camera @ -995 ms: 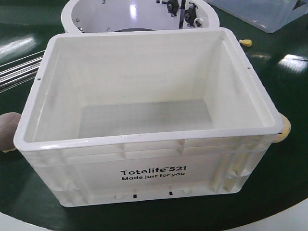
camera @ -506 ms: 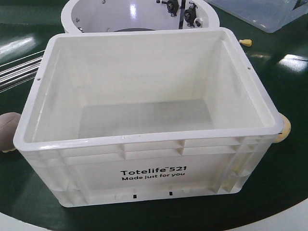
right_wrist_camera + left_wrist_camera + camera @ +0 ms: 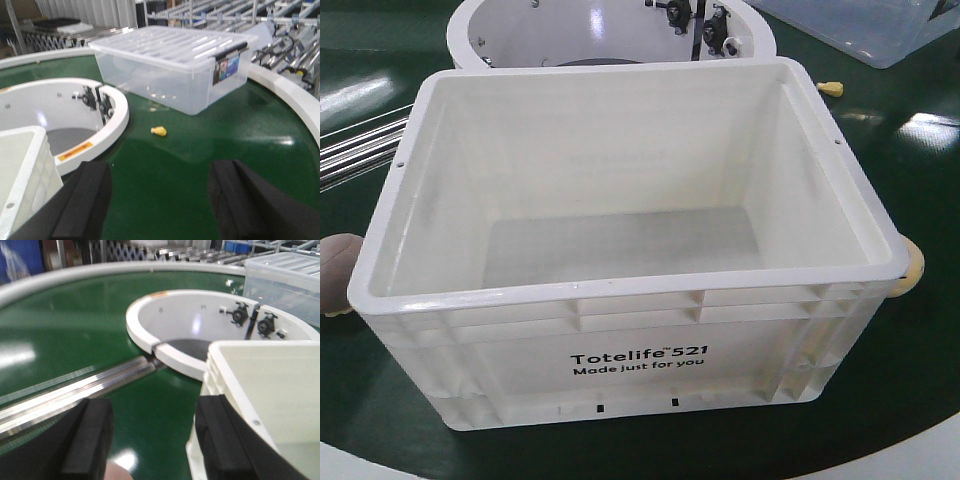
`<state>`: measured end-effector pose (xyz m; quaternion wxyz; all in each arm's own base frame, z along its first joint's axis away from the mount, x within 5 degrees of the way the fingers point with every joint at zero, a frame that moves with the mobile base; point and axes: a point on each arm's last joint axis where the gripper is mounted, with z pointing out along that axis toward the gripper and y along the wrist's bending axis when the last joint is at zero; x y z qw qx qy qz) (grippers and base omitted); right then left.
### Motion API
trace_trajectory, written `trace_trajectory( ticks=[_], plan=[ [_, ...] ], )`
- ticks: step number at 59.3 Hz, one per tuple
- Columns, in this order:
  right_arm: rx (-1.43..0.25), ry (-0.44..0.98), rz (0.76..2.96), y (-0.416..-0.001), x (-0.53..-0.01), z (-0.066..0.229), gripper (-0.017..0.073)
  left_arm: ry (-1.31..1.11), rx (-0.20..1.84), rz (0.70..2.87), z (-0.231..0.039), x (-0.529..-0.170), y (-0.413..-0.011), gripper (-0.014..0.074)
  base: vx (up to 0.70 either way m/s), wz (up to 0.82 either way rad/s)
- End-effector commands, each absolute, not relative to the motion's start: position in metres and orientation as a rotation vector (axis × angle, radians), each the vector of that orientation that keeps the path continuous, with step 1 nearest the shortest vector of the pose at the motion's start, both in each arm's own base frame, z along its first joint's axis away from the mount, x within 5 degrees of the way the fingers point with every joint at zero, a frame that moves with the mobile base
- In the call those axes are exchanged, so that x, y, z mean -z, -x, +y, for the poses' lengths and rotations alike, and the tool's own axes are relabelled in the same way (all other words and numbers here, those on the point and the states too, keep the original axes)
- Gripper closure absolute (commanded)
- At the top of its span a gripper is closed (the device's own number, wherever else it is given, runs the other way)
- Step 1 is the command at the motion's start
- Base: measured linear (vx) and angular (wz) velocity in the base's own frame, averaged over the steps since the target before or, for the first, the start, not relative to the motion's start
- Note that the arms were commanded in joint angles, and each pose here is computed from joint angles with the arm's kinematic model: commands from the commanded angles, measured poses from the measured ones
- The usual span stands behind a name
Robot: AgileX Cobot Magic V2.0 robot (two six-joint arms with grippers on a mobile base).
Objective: Place moving items into box and shelve
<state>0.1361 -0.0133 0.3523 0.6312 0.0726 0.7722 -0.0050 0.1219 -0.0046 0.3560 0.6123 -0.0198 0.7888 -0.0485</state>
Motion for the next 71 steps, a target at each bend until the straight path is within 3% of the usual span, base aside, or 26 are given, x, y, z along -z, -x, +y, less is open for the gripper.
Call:
trace_trajectory(
  ticks=[1,15,23,36,56,63,71],
  plan=[
    [0.02,-0.161,1.718,-0.142,-0.387,-0.014,0.0069,0.121,0.154,1.803,-0.004,-0.376,-0.129,0.0097,0.0,0.0],
    [0.078,-0.188,1.984,-0.21,-0.427,-0.025,0.0069,0.168,0.072,1.981,0.003,-0.403,-0.186,0.0097,0.0,0.0],
    [0.074,-0.234,2.209,-0.267,-0.403,-0.031,0.0069,0.205,0.073,2.116,0.003,-0.392,-0.221,0.0097,0.0,0.0],
    [0.075,-0.205,2.621,-0.331,-0.319,-0.035,0.0069,0.256,0.057,2.371,0.003,-0.345,-0.259,0.0097,0.0,0.0],
    [-0.065,-0.173,2.942,-0.363,-0.23,-0.029,0.0069,0.249,0.042,2.441,0.003,-0.332,-0.267,0.0097,0.0,0.0],
    [-0.182,-0.131,3.04,-0.365,-0.21,-0.022,0.0069,0.251,0.036,2.479,0.004,-0.33,-0.264,0.0097,0.0,0.0],
    [-0.188,-0.131,3.078,-0.367,-0.197,-0.022,0.0069,0.2,0.013,2.521,0.004,-0.326,-0.263,0.0097,0.0,0.0]
  ],
)
